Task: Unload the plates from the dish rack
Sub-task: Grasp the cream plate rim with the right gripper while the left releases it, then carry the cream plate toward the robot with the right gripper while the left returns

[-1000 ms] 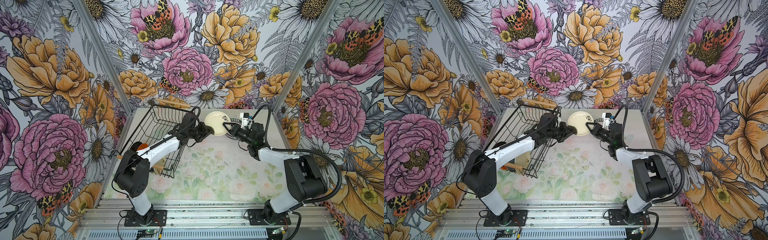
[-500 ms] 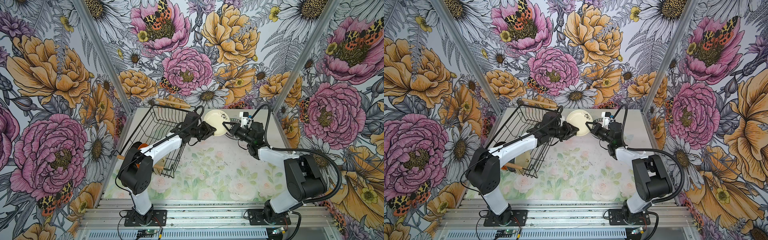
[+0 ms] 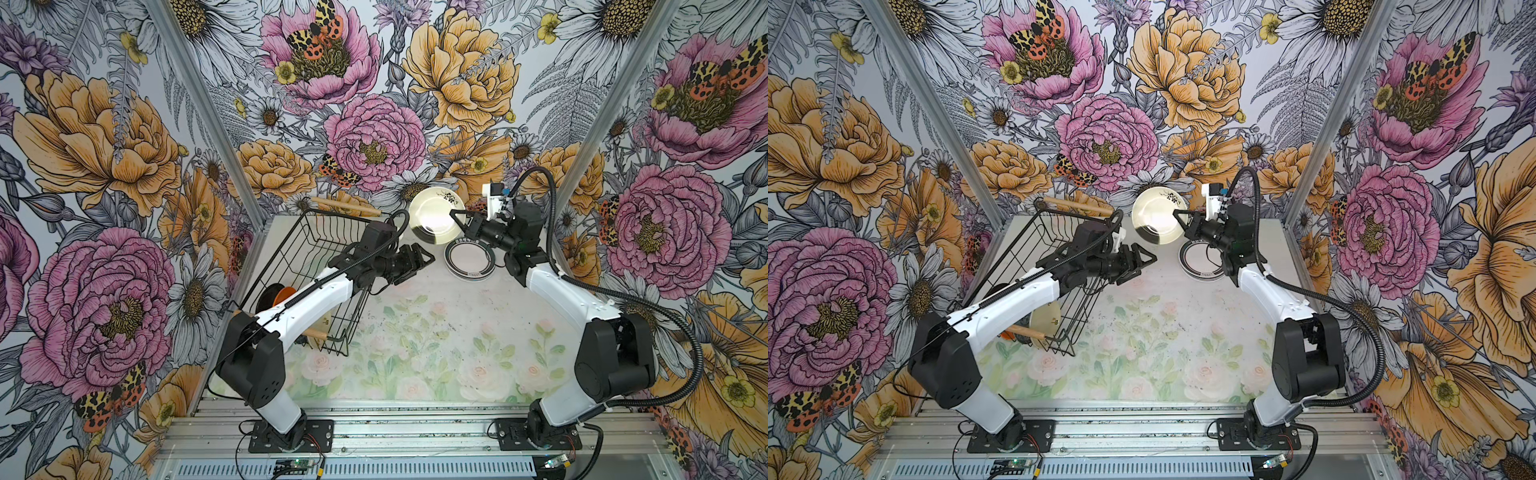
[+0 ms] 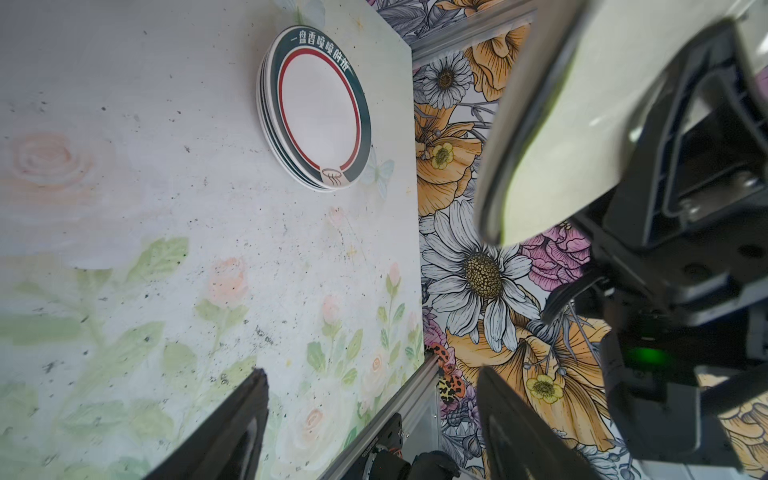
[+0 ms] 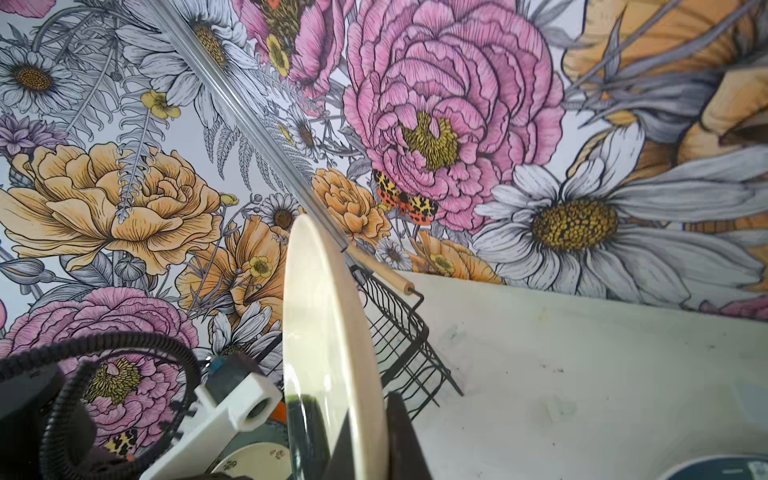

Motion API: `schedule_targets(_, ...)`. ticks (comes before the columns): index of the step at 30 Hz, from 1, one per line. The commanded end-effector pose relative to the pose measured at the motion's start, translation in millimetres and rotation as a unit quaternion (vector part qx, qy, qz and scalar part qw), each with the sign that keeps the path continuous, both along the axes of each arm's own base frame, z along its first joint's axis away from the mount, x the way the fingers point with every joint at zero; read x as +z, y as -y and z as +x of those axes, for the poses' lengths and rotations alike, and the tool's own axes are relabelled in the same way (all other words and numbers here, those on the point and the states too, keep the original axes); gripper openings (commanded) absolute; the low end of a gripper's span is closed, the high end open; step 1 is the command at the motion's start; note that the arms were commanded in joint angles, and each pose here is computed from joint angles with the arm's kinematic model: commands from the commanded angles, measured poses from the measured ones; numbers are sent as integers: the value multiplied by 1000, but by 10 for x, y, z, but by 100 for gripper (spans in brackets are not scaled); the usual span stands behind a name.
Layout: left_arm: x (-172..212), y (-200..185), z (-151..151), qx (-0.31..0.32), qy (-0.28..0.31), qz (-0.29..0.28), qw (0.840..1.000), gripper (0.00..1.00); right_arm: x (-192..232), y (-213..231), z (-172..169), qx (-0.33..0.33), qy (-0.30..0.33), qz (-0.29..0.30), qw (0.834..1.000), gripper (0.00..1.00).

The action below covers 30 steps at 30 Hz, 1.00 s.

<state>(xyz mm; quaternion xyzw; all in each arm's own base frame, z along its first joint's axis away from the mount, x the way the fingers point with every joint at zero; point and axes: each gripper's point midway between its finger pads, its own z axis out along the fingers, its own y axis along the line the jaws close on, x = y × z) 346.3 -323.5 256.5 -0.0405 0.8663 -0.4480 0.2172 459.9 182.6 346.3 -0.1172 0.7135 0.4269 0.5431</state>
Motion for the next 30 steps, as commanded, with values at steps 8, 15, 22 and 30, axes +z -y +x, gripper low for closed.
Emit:
schedule_targets(8, 287, -1431, -62, 131, 68, 189, 971, 99, 519, 661, -170, -167, 126, -185, 960, 0)
schedule_targets(15, 1, -2455, -175, 247, -6, 305, 920, 99, 135, 1377, -484, -306, 31, -178, 935, 0)
schedule_targets(22, -344, -2688, -337, 252, -64, 363, 895, 99, -700, 1633, -1002, -353, -109, -152, 917, 0)
schedule_targets(30, -449, -2734, -404, 247, -67, 386, 886, 99, -1498, 1692, -1593, -381, -267, -80, 882, 0)
